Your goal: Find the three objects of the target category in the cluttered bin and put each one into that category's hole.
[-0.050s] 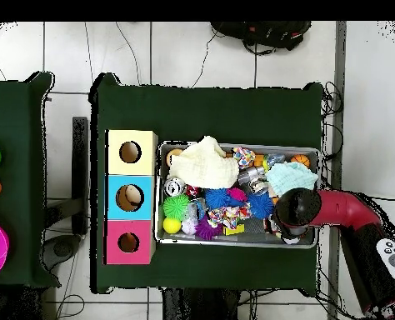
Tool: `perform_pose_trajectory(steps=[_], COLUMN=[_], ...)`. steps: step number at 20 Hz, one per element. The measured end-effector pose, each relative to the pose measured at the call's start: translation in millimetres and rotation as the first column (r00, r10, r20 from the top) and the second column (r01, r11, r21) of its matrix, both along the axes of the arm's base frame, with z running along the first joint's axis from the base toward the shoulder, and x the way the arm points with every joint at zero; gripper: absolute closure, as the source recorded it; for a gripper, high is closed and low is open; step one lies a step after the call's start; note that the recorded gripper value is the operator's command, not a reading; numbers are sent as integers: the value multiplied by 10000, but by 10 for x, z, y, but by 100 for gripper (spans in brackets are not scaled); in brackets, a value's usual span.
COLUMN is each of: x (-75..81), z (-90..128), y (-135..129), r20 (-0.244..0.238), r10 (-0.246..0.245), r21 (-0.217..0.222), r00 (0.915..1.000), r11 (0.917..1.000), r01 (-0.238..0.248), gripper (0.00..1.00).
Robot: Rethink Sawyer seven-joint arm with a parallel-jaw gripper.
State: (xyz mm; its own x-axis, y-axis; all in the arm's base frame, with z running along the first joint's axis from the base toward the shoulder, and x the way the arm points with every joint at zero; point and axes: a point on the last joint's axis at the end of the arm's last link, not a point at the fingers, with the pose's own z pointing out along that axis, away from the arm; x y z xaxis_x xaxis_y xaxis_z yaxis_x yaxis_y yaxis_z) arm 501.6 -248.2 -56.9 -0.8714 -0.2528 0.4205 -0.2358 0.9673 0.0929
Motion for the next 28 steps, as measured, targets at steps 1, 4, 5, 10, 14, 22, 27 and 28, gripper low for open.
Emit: perform_pose_trajectory(steps=[1, 4, 5, 10, 14, 22, 27, 28], x=[1, 2, -3, -36, -63, -67, -54, -51], z=[2, 3, 2, 13, 21, 45, 77, 88], y=[10, 33, 49, 109, 132, 141, 124, 119], r20=[-20, -16, 45, 296, 564, 764, 808, 810], r10=[43, 147, 258, 621, 831, 571, 155, 52], r21=[-37, -134, -265, -582, -816, -953, -889, -873], r00=[10000, 9999, 9997, 9976, 9949, 9954, 9966, 9967], r11=[10000, 9998, 9993, 9965, 9936, 9942, 9960, 9962], r01=[-43, -148, -256, -603, -783, -498, -83, 19], gripper=[100, 100, 100, 100, 100, 100, 100, 100])
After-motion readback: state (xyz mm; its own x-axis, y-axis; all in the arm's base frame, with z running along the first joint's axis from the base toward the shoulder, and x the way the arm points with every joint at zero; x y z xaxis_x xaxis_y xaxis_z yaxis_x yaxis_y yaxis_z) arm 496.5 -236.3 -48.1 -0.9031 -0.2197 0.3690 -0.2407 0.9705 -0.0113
